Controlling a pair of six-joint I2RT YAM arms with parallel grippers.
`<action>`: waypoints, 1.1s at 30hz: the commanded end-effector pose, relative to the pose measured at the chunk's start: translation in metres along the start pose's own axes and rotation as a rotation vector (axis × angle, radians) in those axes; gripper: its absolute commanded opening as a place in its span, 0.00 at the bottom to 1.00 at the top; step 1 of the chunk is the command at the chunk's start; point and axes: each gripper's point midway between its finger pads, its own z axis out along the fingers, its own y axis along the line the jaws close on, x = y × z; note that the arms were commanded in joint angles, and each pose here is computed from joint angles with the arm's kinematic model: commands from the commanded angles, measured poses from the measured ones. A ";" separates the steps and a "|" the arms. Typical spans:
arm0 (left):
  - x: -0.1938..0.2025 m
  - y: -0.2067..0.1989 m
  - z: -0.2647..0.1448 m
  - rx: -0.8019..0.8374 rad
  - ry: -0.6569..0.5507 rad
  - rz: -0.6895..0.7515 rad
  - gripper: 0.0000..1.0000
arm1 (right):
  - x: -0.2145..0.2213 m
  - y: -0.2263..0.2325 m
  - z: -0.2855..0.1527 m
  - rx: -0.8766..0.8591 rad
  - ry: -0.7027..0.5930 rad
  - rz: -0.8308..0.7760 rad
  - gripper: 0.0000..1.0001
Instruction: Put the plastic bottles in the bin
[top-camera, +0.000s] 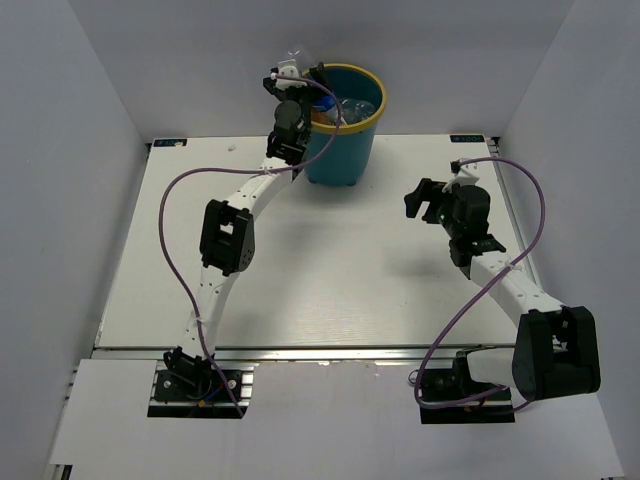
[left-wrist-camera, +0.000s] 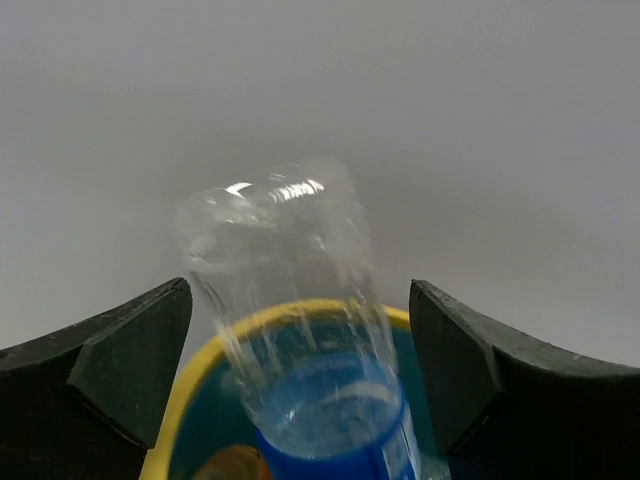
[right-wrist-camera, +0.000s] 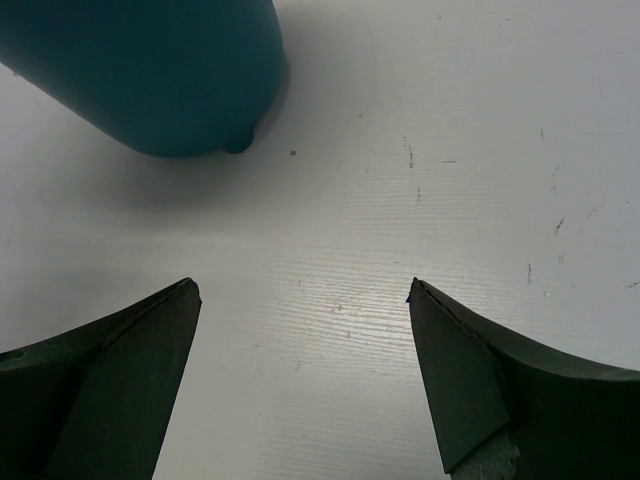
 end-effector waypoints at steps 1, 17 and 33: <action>-0.057 -0.027 0.002 0.065 -0.055 -0.033 0.98 | -0.021 0.004 0.002 -0.016 -0.066 0.005 0.89; -0.175 -0.057 -0.017 0.195 -0.087 -0.077 0.98 | -0.019 0.012 0.003 -0.054 -0.048 0.012 0.89; -0.205 0.111 -0.087 -0.303 0.043 0.042 0.98 | -0.033 0.015 -0.013 -0.062 -0.106 0.008 0.89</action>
